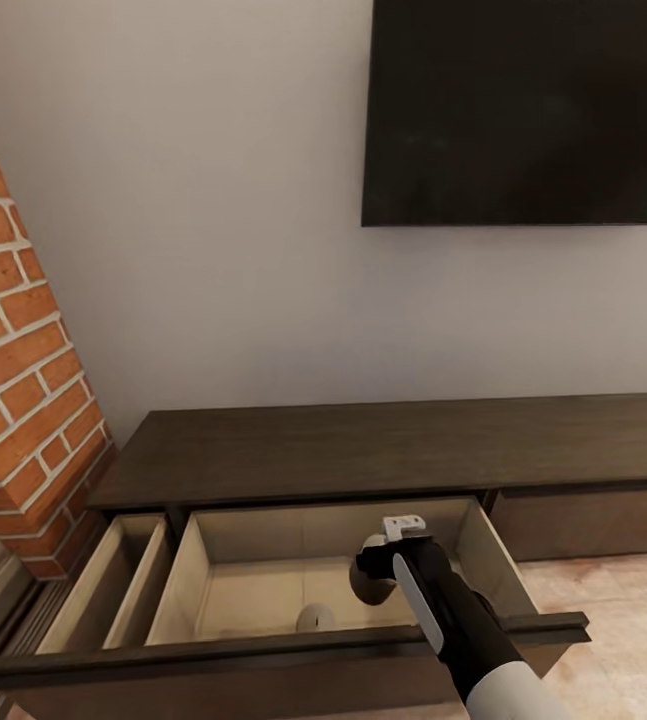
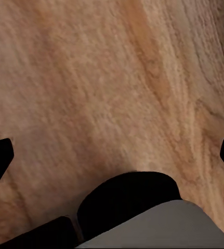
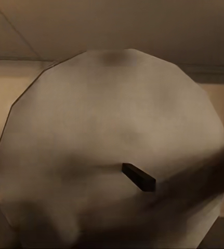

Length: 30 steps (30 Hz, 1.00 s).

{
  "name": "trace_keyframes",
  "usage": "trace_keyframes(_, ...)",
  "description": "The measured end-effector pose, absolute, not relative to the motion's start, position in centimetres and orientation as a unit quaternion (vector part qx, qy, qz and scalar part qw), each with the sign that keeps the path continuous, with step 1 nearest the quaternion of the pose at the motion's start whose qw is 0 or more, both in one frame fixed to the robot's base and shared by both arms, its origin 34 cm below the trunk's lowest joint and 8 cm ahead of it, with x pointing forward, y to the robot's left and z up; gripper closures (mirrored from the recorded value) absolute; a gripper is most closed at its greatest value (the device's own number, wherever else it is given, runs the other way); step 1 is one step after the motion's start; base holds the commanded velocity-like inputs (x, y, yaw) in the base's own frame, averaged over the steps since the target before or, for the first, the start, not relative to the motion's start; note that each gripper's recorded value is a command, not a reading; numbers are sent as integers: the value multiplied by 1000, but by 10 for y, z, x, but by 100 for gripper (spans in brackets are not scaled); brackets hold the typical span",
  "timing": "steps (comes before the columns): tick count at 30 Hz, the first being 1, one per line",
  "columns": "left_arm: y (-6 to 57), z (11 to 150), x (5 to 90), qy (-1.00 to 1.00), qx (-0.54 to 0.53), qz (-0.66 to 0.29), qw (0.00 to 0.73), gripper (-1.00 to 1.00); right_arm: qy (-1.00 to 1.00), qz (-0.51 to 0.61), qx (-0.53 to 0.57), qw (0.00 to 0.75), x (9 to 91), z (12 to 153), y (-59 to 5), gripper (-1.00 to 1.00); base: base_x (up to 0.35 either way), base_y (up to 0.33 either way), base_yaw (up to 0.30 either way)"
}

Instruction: Place each of the two pumpkins and all three candles from the living room inside a cabinet in the living room (use any cabinet), then make sure every cabinet is closed, and position the cauldron so it is next to a table in the living room.

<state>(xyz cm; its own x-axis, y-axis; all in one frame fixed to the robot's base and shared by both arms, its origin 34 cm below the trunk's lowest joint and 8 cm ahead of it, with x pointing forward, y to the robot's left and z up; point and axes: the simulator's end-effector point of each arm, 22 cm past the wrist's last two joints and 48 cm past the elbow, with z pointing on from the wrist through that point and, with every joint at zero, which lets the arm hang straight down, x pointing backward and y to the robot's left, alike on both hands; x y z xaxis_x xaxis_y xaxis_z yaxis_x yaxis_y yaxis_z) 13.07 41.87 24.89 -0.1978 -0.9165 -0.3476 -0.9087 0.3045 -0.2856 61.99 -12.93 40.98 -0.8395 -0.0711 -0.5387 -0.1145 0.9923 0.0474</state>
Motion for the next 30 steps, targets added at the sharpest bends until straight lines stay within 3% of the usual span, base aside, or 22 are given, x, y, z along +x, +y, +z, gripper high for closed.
trace_keyframes(8, 424, 249, 124, 769, -586, 4, 258, -100, 962, 33, -52, 267, 613, 394, -132, 100, 40, 0, 0)
trace_keyframes(30, 415, 232, 91, 766, -600, 25, 229, -100, 962, -2, -87, 259, 608, 359, -139, 100, 47, 0, 0)
